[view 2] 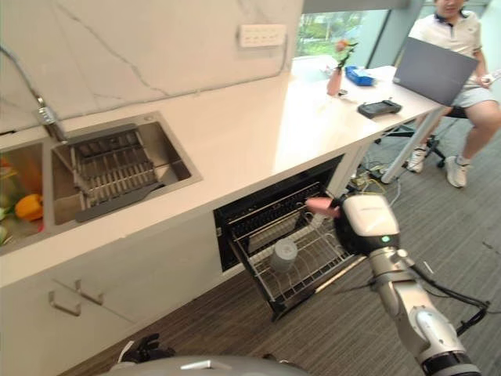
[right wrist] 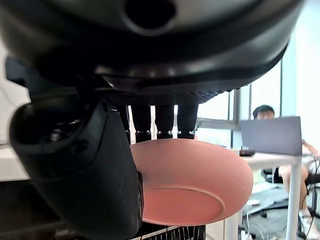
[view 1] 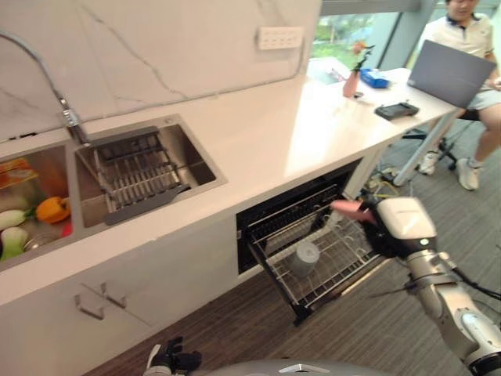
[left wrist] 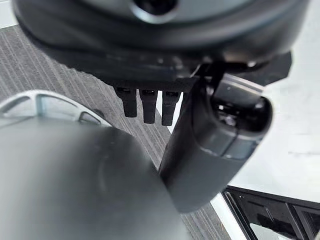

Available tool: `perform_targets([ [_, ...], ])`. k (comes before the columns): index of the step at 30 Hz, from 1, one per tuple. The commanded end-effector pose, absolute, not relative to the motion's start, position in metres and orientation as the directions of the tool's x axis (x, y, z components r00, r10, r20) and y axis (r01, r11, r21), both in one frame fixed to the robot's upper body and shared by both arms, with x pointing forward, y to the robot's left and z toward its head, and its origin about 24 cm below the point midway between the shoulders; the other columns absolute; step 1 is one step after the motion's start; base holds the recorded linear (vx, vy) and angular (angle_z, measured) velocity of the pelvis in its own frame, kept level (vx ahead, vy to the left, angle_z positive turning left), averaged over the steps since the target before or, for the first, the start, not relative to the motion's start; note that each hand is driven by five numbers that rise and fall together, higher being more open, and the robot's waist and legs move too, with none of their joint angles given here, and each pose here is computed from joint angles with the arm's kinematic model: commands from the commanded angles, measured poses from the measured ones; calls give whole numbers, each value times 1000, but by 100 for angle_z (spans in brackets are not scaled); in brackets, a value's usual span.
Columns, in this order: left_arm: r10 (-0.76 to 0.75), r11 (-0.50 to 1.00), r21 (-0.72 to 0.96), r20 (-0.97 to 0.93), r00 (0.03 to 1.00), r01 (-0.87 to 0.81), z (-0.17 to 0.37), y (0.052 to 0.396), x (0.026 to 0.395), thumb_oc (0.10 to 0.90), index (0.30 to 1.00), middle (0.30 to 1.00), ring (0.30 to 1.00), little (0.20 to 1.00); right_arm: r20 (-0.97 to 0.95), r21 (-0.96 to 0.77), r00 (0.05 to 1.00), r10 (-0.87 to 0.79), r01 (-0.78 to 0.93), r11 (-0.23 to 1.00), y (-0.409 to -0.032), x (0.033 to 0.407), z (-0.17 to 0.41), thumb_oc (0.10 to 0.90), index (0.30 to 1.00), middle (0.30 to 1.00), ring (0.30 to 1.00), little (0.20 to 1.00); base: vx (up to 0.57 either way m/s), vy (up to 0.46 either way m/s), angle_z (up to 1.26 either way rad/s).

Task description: Place the dishes in the dishwasher.

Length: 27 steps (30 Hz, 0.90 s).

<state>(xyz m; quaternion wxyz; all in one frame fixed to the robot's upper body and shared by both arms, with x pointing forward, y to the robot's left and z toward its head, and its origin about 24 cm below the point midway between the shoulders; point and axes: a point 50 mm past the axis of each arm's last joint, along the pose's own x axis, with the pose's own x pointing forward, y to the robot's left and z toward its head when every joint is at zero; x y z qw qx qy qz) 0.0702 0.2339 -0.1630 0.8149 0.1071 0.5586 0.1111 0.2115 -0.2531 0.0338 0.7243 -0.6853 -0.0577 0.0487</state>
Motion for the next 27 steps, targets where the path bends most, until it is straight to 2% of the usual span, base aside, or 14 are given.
perform_targets([
  [1, 246, 965, 263, -884, 398, -13, -165, 210, 82, 800, 900, 900, 900, 900, 343, -939, 921, 186, 332, 87, -250, 251, 106, 400, 300, 300, 300, 300, -25, -13, -73],
  [5, 259, 963, 267, -886, 385, -32, -165, 215, 78, 800, 900, 900, 900, 900, 224, -974, 958, 178, 214, 72, -253, 255, 81, 400, 300, 300, 300, 300, 6, 29, -57],
  [9, 240, 961, 273, -900, 363, 42, -167, 214, 67, 800, 900, 900, 900, 900, 140, -989, 978, 155, 133, 57, -256, 254, 61, 400, 300, 300, 300, 300, 50, 66, -2],
  [13, 221, 957, 276, -896, 386, 93, -166, 214, 71, 800, 900, 900, 900, 900, 55, -998, 990, 130, 49, 50, -257, 263, 43, 400, 300, 300, 300, 300, 31, 112, 21],
  [24, 215, 957, 272, -897, 385, 100, -166, 215, 70, 800, 900, 900, 900, 900, -14, -997, 997, 74, -19, 69, -256, 277, 25, 400, 300, 300, 300, 300, 26, 65, 16],
  [25, 202, 958, 261, -907, 369, 117, -168, 212, 64, 800, 900, 900, 900, 900, -34, -996, 998, 60, -39, 85, -254, 278, 19, 800, 900, 900, 900, 900, 22, 42, 10],
  [26, 202, 958, 261, -907, 369, 117, -168, 212, 64, 800, 900, 900, 900, 900, -34, -996, 998, 61, -39, 85, -254, 278, 19, 800, 900, 900, 900, 900, 39, 72, 9],
  [27, 195, 961, 250, -913, 357, 115, -169, 209, 60, 800, 900, 900, 900, 900, -14, -990, 999, 32, -18, 143, -252, 279, 20, 800, 900, 900, 900, 900, 25, 41, 11],
])
